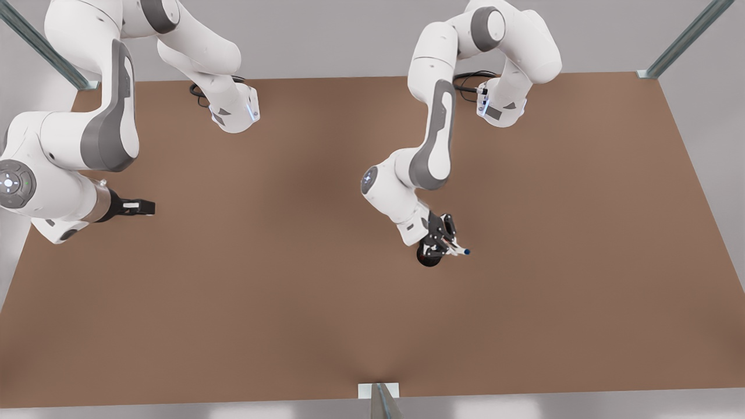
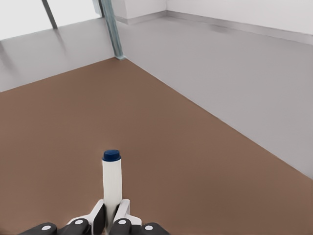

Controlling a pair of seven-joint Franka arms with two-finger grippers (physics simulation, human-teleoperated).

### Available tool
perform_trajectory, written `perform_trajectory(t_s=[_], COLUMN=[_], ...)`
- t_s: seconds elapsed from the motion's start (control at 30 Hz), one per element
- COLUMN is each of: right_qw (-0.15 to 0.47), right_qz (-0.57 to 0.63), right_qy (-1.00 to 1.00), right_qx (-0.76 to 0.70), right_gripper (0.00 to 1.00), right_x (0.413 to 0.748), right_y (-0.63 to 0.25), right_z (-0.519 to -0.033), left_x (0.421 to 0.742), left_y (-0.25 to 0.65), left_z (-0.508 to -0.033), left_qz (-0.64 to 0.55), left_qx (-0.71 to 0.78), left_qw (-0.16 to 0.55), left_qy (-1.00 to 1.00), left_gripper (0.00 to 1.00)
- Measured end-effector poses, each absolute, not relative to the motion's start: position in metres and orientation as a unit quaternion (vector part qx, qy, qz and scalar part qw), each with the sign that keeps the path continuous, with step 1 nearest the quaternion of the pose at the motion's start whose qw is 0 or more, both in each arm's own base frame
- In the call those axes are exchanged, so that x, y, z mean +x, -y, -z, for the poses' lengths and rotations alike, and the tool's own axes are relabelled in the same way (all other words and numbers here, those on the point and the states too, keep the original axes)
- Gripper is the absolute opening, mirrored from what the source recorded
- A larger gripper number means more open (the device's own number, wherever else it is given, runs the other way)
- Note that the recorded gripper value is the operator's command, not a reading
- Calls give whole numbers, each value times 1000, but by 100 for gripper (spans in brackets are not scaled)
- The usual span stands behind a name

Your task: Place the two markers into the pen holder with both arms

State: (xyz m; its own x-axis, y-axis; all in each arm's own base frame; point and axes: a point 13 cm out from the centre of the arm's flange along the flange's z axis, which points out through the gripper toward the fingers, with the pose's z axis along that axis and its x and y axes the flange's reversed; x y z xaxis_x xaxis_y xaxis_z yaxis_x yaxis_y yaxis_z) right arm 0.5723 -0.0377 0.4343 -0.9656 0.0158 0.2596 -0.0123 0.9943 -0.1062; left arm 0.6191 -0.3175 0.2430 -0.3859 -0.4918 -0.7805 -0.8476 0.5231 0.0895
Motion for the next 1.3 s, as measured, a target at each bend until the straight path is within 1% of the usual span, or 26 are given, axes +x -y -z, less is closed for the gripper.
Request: perform_trajectory(t_s=[0.27, 0.4, 1.0, 1.07, 1.13, 1.17, 1.23, 1.27, 1.3], right_qw=[134, 134, 137, 138, 141, 141, 143, 144, 144], right_qz=[-60, -63, -74, -76, -78, -79, -82, -83, -85], right_qy=[988, 986, 982, 982, 981, 980, 980, 979, 979], right_qx=[-54, -73, -106, -109, -111, -112, -114, -116, -117], right_gripper=[100, 100, 100, 100, 100, 100, 100, 100, 100], right_x=[575, 578, 576, 577, 577, 578, 578, 578, 578], right_y=[52, 59, 61, 62, 65, 66, 68, 70, 72], right_z=[-428, -425, -424, -422, -418, -417, -414, -413, -413], left_x=[622, 619, 573, 570, 569, 568, 569, 571, 572], left_y=[332, 330, 318, 319, 319, 319, 320, 319, 319], left_z=[-223, -213, -190, -189, -188, -188, -191, -201, -226], left_qz=[-210, -206, -226, -226, -226, -225, -223, -217, -201], left_qx=[-463, -480, -519, -521, -523, -524, -527, -534, -554], left_qw=[398, 407, 419, 421, 422, 423, 424, 421, 400], left_qy=[-764, -749, -710, -707, -705, -704, -702, -700, -702], left_gripper=[25, 25, 25, 87, 88, 100, 100, 100, 100])
